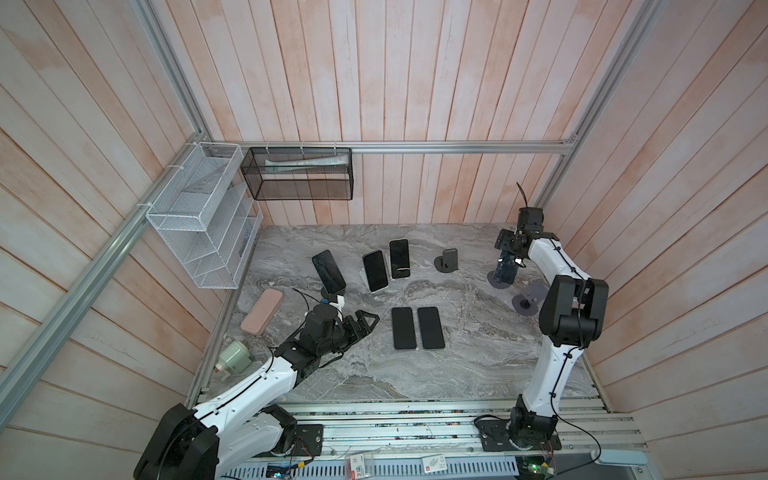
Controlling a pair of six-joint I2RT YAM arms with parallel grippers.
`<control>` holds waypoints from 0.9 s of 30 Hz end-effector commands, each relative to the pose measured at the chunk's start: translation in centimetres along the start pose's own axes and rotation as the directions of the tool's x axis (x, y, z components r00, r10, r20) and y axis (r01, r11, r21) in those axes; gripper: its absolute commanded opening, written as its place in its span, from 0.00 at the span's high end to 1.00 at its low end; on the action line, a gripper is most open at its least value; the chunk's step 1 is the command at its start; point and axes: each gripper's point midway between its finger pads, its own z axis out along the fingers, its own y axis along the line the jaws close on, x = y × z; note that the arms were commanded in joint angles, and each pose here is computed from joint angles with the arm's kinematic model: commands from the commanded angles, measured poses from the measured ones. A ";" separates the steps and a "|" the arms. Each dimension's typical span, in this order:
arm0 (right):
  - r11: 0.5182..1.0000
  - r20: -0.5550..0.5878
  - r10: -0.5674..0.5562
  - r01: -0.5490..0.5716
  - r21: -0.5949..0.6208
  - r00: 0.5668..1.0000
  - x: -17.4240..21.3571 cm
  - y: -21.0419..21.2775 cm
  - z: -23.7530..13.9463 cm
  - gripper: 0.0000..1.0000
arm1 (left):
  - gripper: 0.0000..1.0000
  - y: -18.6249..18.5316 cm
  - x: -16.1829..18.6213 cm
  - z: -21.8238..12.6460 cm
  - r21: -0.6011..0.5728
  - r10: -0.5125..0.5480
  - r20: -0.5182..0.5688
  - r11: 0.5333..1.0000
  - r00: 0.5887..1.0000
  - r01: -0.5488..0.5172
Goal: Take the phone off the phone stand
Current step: 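Lower and close the right gripper on the grey-green-cased phone's top edge, then lift the grey-green-cased phone up off its stand with the right gripper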
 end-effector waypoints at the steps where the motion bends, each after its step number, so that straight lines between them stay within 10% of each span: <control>1: 0.999 -0.052 -0.040 0.039 -0.018 0.998 1.6 -0.4 0.5 0.15 | 0.03 -1.0 -0.6 0.1 0.008 0.030 0.007 1.000 1.000 -0.030; 27: 0.998 0.046 -0.049 0.050 -0.033 0.998 -0.5 -0.8 -2.1 0.34 | 0.03 -2.1 -1.3 0.0 0.009 0.057 0.013 0.998 0.998 -0.057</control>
